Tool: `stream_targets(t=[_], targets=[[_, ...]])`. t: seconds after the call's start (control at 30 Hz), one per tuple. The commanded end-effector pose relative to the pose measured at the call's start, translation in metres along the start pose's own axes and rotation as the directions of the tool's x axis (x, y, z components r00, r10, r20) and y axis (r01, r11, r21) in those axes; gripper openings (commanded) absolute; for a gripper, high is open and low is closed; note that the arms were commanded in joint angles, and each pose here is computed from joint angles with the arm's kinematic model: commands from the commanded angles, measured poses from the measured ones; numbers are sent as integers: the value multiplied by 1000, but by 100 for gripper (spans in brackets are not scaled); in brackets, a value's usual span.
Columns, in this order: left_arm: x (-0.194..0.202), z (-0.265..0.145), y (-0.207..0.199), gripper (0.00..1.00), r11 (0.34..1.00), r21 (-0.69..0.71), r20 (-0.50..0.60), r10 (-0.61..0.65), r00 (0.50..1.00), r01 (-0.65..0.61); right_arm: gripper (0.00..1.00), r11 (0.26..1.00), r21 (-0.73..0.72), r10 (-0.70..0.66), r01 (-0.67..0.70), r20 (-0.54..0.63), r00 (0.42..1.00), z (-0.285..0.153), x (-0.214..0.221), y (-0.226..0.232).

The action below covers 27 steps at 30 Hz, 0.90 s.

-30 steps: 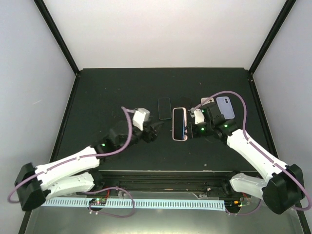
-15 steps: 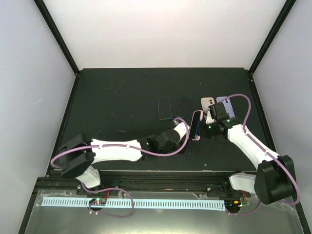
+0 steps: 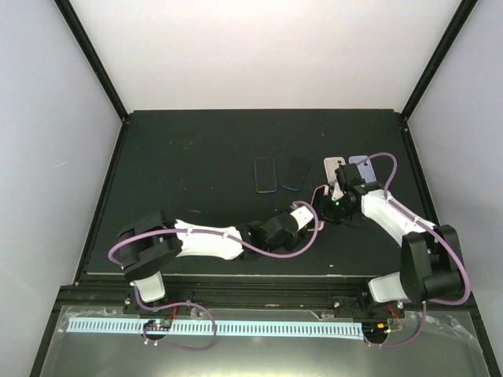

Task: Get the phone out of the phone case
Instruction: Remove the phone case from the phone.

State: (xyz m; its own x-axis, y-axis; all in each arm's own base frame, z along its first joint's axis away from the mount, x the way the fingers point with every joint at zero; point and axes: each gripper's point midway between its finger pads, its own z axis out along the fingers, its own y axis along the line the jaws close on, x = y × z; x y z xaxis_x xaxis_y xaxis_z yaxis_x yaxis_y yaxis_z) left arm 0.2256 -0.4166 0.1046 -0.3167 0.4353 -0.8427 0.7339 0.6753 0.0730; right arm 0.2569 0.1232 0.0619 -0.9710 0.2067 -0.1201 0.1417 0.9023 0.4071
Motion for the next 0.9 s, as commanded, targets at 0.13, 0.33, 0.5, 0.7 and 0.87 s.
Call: stream_targets(t=[0.13,0.33,0.5,0.7,0.87], targets=[[-41,7,-12,63,999,17,79,46,996,-47,1,999,-51,14,-17,-49,999,2,-14,16],[-27,12,-5,64,991,-31,44,135,990,-133,1,999,-42,25,-30,-104,994,13,-17,14],[-18,20,-2,63,980,-56,22,194,981,-193,1,998,-49,37,-43,-120,992,15,-18,16],[-16,31,-2,60,967,-82,13,243,970,-241,1,997,-59,33,-40,-118,992,15,-17,17],[-19,35,0,58,960,-106,29,265,964,-260,1,997,-65,31,-39,-119,992,15,-16,18]])
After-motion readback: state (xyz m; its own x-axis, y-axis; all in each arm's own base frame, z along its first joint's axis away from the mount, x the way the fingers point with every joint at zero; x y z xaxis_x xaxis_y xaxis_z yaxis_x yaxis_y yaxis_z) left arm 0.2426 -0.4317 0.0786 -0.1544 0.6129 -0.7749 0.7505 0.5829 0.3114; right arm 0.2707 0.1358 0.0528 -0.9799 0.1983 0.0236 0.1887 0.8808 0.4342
